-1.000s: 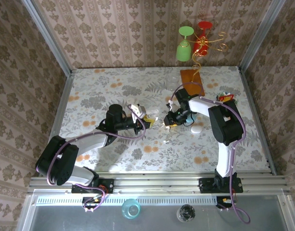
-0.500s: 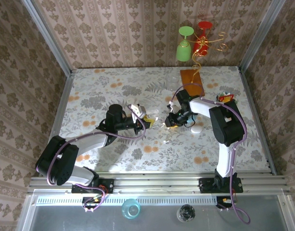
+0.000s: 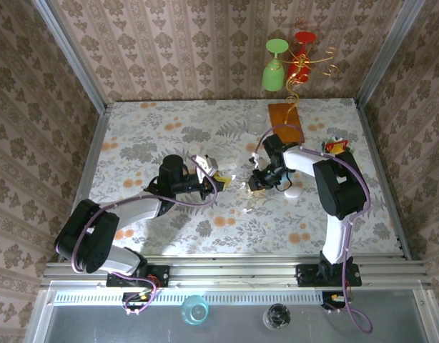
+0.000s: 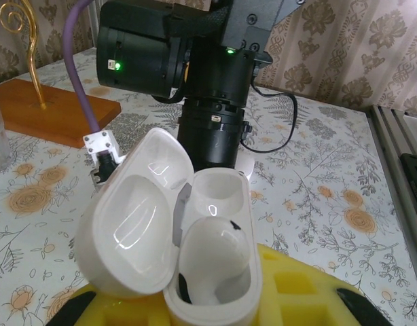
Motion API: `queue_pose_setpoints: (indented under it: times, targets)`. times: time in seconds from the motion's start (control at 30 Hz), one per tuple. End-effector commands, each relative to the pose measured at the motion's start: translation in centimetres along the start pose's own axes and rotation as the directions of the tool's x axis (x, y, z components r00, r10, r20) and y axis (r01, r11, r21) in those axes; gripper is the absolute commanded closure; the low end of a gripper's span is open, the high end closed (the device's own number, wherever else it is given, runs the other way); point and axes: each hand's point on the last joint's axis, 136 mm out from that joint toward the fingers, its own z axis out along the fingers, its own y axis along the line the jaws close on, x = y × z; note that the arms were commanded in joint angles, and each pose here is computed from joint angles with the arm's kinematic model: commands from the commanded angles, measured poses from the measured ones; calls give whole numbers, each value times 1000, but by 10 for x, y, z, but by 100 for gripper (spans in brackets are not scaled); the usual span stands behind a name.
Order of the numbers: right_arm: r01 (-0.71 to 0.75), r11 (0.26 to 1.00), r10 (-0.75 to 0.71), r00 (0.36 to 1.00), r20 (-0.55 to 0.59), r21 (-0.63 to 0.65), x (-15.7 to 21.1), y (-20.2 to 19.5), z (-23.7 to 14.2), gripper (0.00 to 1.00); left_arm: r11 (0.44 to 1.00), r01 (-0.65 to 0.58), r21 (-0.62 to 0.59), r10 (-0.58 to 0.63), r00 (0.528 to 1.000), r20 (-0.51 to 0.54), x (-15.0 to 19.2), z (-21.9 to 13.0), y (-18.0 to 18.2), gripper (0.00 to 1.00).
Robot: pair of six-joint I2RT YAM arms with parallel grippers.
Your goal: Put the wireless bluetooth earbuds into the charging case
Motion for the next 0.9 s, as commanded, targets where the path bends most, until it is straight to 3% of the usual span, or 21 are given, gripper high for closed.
queue_pose_setpoints:
  times: [0.0, 0.1, 0.27, 0.37, 0.67, 0.87]
  targets:
    - [87, 993, -97, 986, 134, 84, -17, 4, -24, 80, 1000, -11, 10, 11, 999, 32, -11, 0, 2, 97]
    - [153, 977, -188, 947, 262, 151, -30, 11, -47, 80, 1000, -1, 9, 0, 1000, 30, -10, 0, 3, 97]
    - [271, 924, -371, 806, 461, 268, -47, 38, -94, 81, 1000, 13, 23, -14, 1000, 25, -8, 1, 3, 96]
    - [333, 877, -470, 744, 475, 347, -48, 55, -116, 81, 1000, 12, 15, -12, 1000, 21, -6, 0, 4, 96]
    - [565, 662, -746, 435, 505, 492, -39, 134, -165, 82, 999, 9, 36, -8, 1000, -27, 1, -4, -2, 96]
    - [659, 576, -803, 346, 485, 483, -28, 157, -156, 82, 998, 15, 54, -14, 1000, -25, -4, -5, -6, 96]
